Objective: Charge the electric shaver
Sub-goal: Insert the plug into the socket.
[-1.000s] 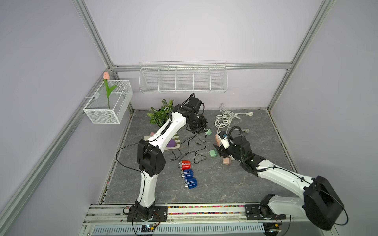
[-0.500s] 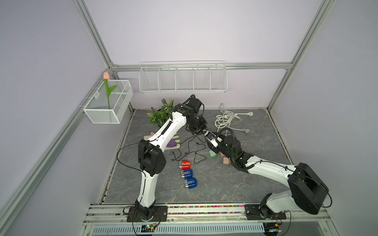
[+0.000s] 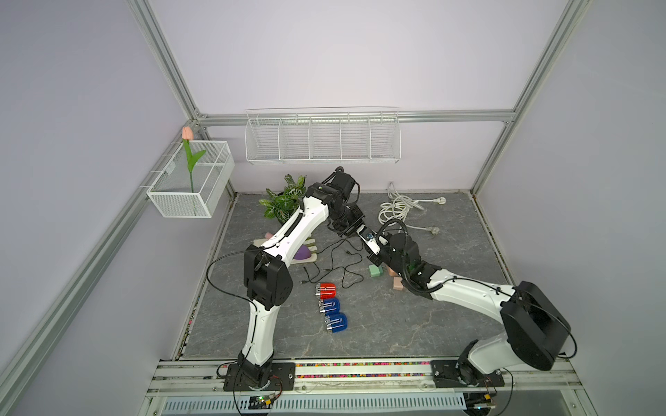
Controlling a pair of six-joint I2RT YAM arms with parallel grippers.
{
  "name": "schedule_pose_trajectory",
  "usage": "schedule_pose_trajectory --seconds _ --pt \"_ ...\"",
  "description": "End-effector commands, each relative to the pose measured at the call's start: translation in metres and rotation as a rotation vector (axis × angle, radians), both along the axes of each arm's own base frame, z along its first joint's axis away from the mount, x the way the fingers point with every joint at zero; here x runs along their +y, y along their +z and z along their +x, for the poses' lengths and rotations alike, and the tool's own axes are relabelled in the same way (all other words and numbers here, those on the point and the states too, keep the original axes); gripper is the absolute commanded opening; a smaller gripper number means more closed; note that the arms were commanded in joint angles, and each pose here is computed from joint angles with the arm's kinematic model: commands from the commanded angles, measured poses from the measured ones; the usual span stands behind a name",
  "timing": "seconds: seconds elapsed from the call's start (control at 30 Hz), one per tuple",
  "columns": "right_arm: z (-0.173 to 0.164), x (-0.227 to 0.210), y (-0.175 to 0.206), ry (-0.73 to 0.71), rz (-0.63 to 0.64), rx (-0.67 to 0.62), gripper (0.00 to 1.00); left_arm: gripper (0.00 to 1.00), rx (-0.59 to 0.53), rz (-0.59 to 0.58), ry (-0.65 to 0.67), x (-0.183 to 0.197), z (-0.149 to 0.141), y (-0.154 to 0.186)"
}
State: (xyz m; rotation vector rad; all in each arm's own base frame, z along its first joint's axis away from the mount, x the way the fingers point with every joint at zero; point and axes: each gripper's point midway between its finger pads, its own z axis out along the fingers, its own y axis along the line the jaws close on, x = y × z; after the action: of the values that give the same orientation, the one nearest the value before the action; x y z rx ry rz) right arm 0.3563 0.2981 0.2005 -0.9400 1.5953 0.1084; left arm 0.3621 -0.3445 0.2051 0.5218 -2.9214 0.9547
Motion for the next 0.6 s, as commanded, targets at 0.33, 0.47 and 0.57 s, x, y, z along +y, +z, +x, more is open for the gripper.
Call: schedule_pose_trajectory --seconds 0.33,0.47,0.57 --pt "-0.006 -0.014 -0.014 -0.061 0.011 0.046 0.45 0.0 -0.008 -0.028 0.025 -0.005 0.004 0.01" --pt "-0.004 -0.013 -0.015 -0.061 0.013 0.04 0.45 0.0 0.004 -0.031 0.017 -0.006 0.001 0.008" --pt "0.0 -0.01 -0.013 -0.054 0.015 0.029 0.4 0.0 0.014 -0.032 0.014 -0.007 0.0 0.006"
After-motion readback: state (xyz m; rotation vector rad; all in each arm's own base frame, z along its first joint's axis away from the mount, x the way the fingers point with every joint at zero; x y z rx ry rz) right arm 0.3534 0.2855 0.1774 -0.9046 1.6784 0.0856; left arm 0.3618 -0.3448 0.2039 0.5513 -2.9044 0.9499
